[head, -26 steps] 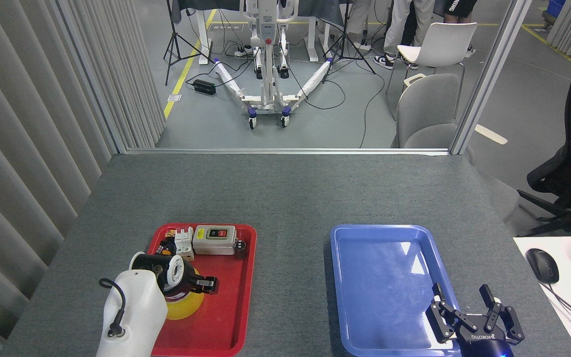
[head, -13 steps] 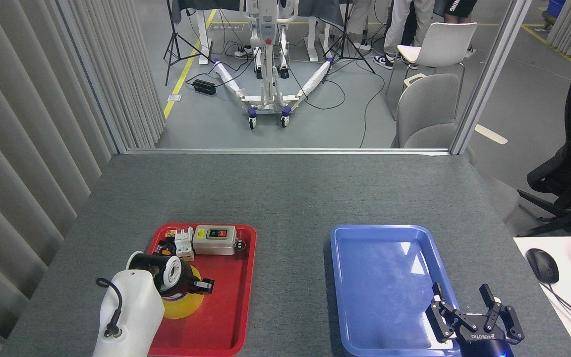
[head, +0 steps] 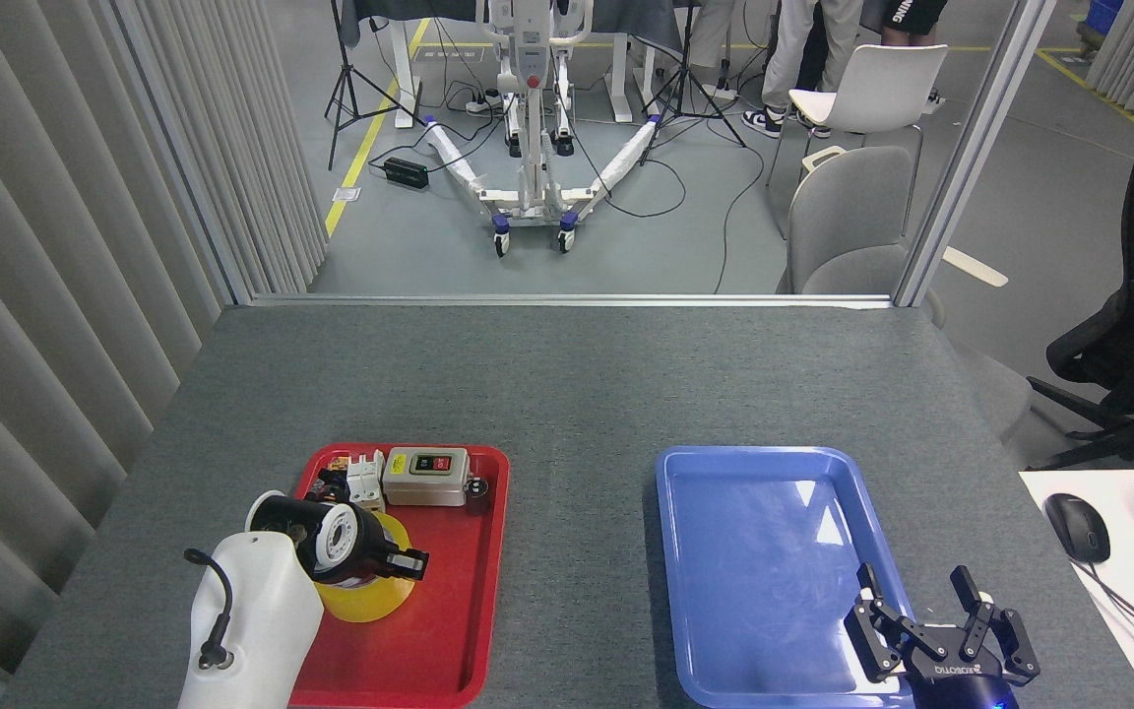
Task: Place and move tape with both arms
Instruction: 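Lift the tape roll with the left gripper and turn it upright, then carry the tape roll with the left gripper toward the blue tray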
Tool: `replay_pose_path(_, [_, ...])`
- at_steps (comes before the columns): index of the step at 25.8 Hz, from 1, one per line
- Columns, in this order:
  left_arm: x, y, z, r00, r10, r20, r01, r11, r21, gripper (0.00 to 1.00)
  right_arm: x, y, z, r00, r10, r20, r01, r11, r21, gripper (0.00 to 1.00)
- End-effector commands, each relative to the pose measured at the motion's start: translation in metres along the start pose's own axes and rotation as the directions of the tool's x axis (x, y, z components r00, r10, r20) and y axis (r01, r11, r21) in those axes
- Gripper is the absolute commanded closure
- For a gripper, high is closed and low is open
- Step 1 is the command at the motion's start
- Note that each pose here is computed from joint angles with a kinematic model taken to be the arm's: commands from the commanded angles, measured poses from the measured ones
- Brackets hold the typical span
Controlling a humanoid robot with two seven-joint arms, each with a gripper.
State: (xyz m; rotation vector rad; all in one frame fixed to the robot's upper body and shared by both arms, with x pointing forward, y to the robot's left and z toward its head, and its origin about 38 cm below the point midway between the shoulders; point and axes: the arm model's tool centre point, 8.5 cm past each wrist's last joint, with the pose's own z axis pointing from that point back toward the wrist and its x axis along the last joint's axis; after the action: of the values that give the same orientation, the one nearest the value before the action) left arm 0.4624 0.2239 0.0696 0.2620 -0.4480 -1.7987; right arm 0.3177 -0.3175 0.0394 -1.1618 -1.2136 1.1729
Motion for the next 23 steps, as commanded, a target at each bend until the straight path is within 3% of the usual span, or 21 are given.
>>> replay_pose_path(1, [0.001,0.000,0.002,0.999,0.017,0.045,-0.018,1.000,0.014,0.85,0.000,0.001,0.000,1.000,0.001,-0.001,-0.001,1.000,0.004,0.00])
replay_pose_path(4, [-0.004,-0.007,0.002,0.996,0.064,0.065,-0.065,0.998,0.022,0.87,0.002,0.002,0.001,1.000,-0.004,0.000,0.004,1.000,0.006,0.00])
replay_pose_path(8, [-0.021,-0.012,0.017,0.978,0.162,0.134,-0.176,0.979,0.105,0.99,0.001,0.002,0.001,1.000,-0.001,0.001,0.001,1.000,0.008,0.00])
replay_pose_path(15, [-0.043,-0.010,0.057,0.927,0.225,0.301,-0.316,0.900,0.300,1.00,-0.002,0.001,0.001,1.000,0.008,0.004,-0.008,1.000,0.009,0.00])
replay_pose_path(19, [-0.042,-0.013,0.078,0.800,0.124,0.587,-0.409,0.828,0.384,1.00,-0.005,0.005,0.002,1.000,-0.001,-0.004,0.001,1.000,0.022,0.00])
replay_pose_path(21, [-0.043,-0.015,0.083,0.804,0.069,0.591,-0.379,0.825,0.419,1.00,-0.012,0.010,0.002,0.999,-0.054,-0.008,0.054,0.998,0.033,0.00])
replay_pose_path(23, [-0.045,-0.020,0.087,0.768,0.041,0.639,-0.394,0.817,0.421,1.00,-0.017,0.013,0.001,0.994,-0.096,0.043,0.093,0.994,0.054,0.00])
